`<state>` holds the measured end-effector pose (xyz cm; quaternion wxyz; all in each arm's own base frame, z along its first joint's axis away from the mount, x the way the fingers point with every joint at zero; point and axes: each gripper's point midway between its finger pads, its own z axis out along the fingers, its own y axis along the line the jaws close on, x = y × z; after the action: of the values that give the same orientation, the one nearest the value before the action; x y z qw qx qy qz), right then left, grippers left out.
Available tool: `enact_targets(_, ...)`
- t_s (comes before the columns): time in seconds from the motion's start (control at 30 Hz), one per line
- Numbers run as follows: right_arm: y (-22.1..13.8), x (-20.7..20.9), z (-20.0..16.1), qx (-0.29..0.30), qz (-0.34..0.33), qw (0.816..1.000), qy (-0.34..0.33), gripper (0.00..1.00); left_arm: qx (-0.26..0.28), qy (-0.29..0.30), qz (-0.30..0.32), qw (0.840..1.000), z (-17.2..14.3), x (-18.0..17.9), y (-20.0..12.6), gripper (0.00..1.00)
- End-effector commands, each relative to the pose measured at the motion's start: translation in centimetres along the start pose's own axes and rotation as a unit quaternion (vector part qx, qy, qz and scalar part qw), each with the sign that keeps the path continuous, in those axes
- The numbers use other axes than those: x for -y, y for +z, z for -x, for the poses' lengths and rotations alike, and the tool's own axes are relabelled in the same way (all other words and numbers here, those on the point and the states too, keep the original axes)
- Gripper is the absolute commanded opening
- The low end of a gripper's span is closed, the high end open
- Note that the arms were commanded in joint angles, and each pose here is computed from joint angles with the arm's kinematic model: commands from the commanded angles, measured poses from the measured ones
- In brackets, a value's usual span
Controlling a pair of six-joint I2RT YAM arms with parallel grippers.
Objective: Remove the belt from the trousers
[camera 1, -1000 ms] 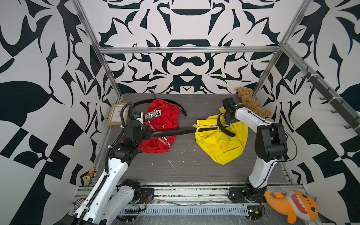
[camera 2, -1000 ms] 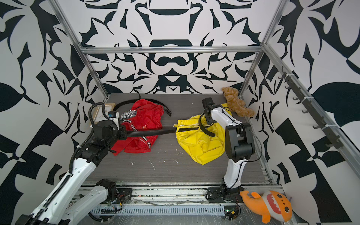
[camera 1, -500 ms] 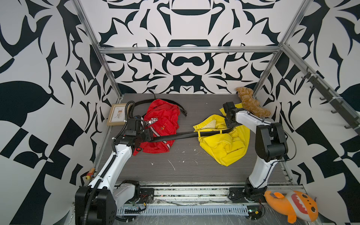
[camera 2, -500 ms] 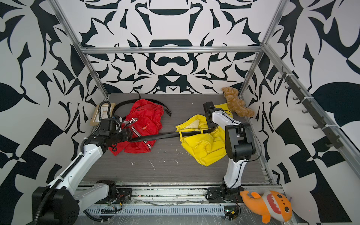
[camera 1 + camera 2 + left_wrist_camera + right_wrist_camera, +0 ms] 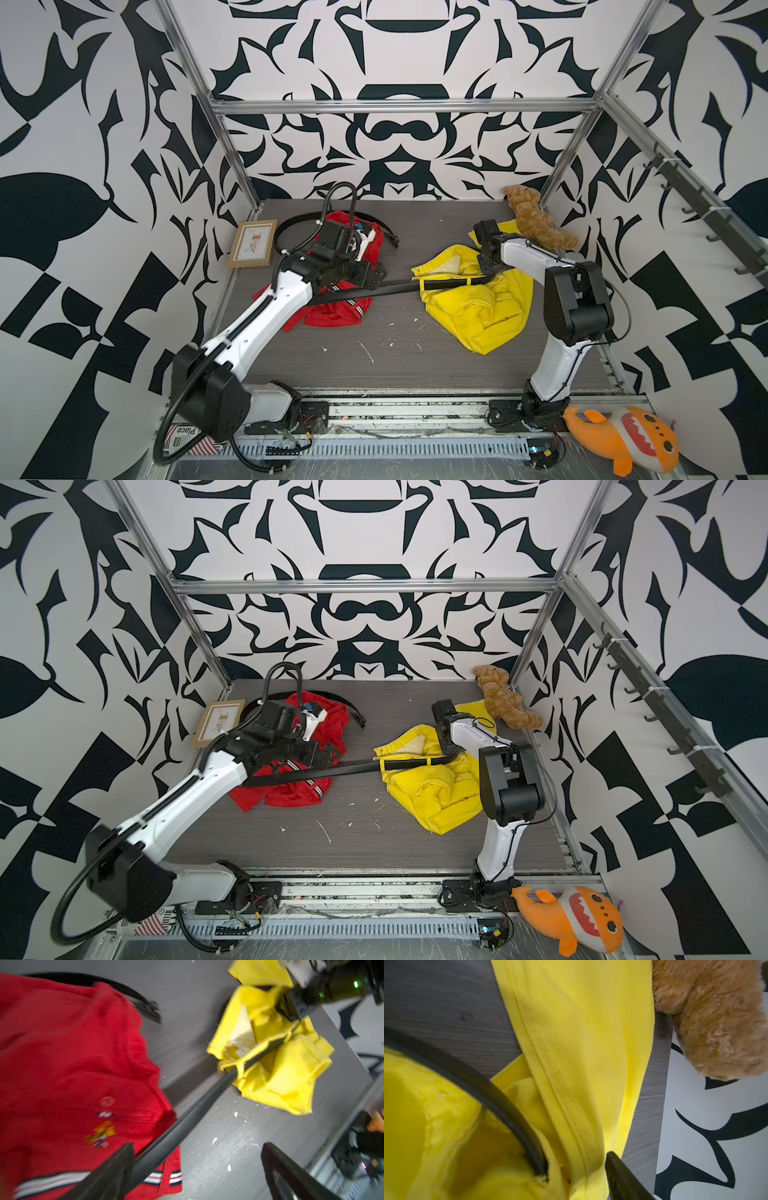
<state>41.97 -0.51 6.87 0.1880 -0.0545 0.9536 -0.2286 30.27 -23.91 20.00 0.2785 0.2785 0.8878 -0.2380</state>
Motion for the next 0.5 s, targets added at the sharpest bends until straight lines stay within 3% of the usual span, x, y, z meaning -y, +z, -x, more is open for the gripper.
enact_targets(0.0,-1.8,0.8,0.8,0.024,0.0,1.0,0.012,0.64,-0.073,0.046,-0.142,0.986,-2.1,4.5,2.2,0.99)
enact_targets(0.2,-1.9,0.8,0.8,0.027,0.002,1.0,0.01,0.64,-0.122,0.061,-0.181,0.974,-1.6,4.6,5.9,0.99)
enact_targets(0.47,-1.8,0.6,0.8,0.03,0.006,0.999,0.01,0.64,-0.152,0.075,-0.115,0.979,-2.6,1.8,11.1,0.99)
